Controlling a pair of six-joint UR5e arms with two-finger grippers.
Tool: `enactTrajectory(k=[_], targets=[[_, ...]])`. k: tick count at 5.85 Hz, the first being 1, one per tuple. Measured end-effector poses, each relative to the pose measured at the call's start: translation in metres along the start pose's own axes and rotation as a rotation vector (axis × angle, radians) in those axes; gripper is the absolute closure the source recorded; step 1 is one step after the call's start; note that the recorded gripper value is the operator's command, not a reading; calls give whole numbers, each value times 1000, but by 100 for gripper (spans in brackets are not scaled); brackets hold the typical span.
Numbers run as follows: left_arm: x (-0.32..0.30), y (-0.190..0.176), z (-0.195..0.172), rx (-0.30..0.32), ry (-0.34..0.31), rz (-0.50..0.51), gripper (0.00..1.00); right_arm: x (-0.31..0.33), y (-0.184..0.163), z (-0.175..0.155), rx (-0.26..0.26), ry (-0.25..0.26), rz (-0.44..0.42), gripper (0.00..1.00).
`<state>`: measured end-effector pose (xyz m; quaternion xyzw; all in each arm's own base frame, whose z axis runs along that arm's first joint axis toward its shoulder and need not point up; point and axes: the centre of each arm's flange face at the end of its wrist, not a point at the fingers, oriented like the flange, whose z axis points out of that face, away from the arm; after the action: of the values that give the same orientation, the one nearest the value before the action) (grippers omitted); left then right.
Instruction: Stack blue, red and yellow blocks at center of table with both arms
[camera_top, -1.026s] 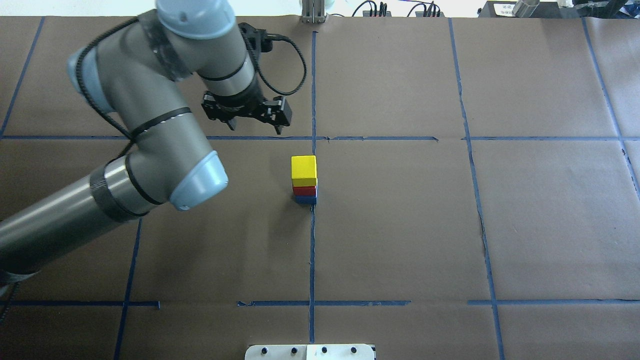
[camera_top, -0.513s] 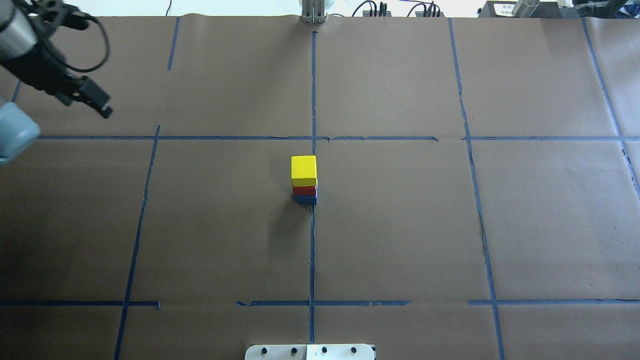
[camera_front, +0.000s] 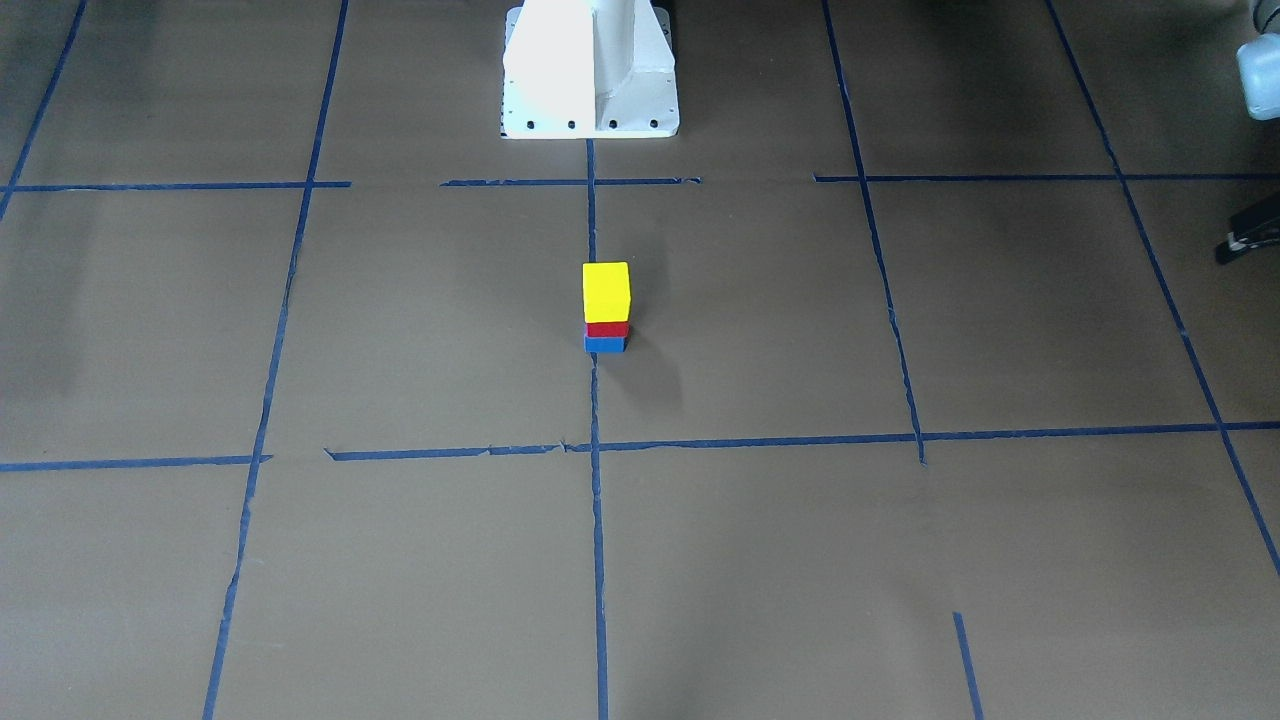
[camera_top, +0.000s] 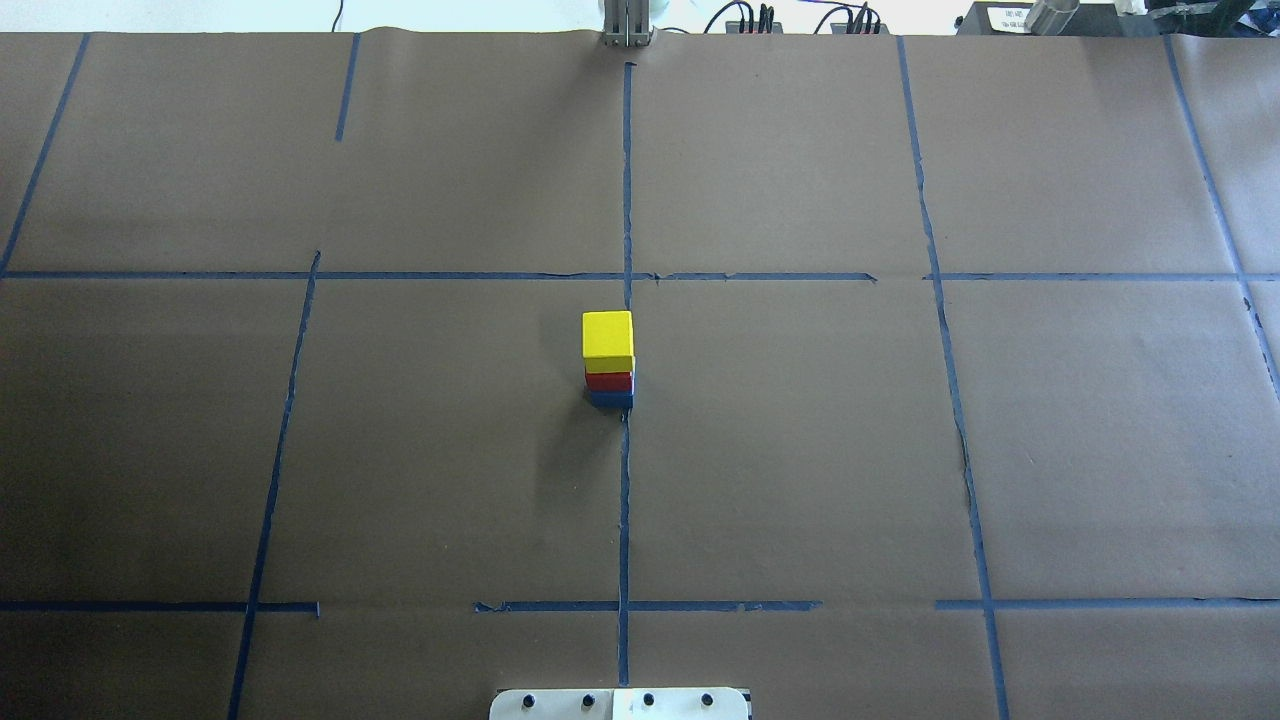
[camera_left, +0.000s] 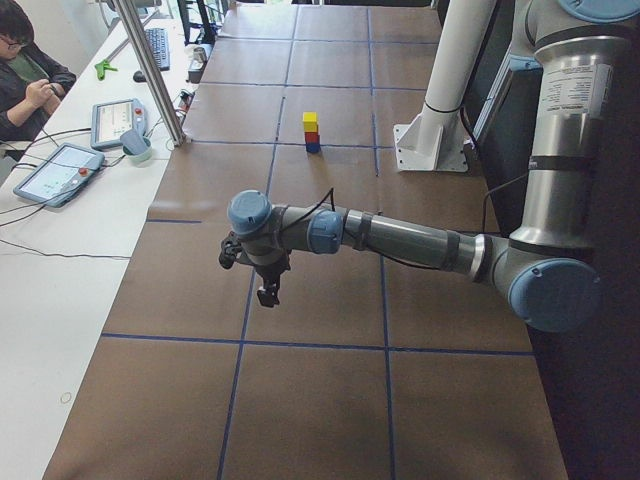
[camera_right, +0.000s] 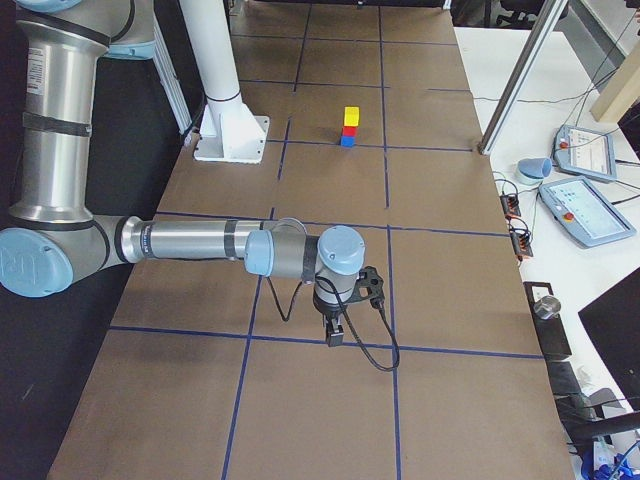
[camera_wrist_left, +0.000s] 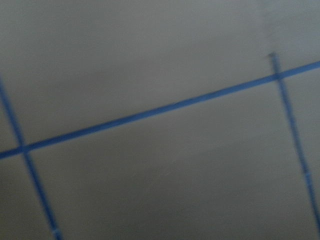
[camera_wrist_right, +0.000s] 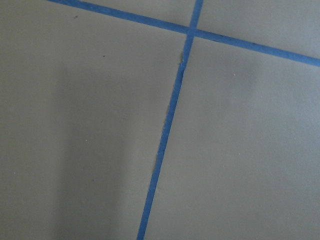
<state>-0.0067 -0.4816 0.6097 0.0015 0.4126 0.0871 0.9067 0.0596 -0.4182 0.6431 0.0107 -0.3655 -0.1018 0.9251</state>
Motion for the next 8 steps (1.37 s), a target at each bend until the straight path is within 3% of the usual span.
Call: enactTrajectory(k=[3,8], targets=[[-62,71,27,-32,7,-107,0,4,0,-7,17,4,46,0],[-56,78,20,-8,-2,-89,0,2,-6,-10,23,6,39,0]])
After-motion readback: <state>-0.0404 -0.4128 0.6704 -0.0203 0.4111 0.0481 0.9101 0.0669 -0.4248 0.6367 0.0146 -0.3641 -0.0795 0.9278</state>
